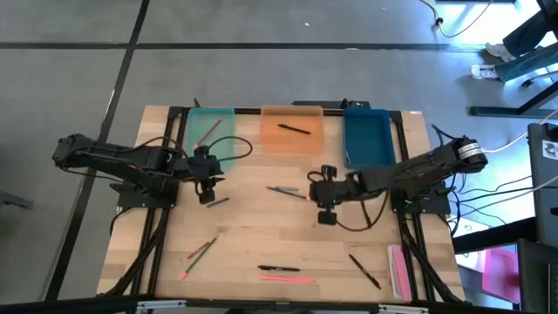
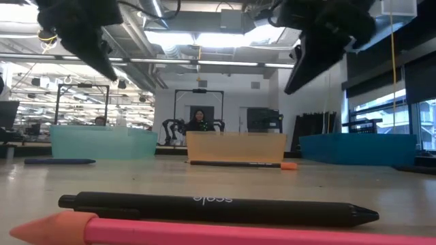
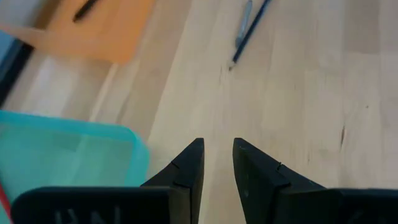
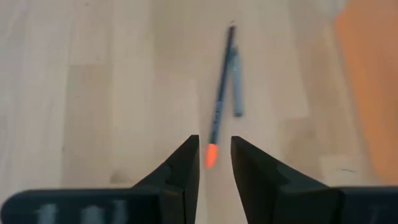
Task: Sort crayons/erasers/pens/pencils in bins
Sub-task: Put the blue crayon into the blue bin
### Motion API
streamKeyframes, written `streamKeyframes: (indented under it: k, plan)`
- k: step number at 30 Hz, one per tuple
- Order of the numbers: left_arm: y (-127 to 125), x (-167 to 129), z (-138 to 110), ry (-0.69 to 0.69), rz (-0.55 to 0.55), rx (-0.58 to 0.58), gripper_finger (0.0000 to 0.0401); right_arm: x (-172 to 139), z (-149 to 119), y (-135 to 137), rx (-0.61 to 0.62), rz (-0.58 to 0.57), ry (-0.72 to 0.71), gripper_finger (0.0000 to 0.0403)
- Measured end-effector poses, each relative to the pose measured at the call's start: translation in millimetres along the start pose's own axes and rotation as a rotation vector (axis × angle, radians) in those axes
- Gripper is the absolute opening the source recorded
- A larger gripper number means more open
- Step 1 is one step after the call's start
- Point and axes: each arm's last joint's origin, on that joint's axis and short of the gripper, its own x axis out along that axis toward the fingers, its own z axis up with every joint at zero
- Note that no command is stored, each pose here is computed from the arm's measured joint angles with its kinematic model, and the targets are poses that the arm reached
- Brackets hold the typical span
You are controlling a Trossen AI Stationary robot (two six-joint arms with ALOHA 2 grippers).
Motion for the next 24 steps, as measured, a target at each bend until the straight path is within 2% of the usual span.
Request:
streamKeyframes:
  k: [5,12,17,24]
  plan:
    - [-8.0,16.2,-18.4,0.011,0.002,-0.019,0.0078,8.1,-5.8,11.0,0.019,0.015,-0.002,0.0097]
    - [-15.3,30.8,-37.8,0.017,-0.016,0.012,0.0078,13.2,-12.0,14.6,0.022,0.018,0.014,0.0097]
    - [-17.9,37.0,-51.0,0.050,-0.015,-0.042,0.0078,13.4,-11.4,15.0,0.023,0.019,0.008,0.0097]
    - [-25.2,52.0,-73.5,0.062,-0.038,-0.050,0.0078,13.4,-11.3,14.9,0.024,0.019,0.008,0.0097]
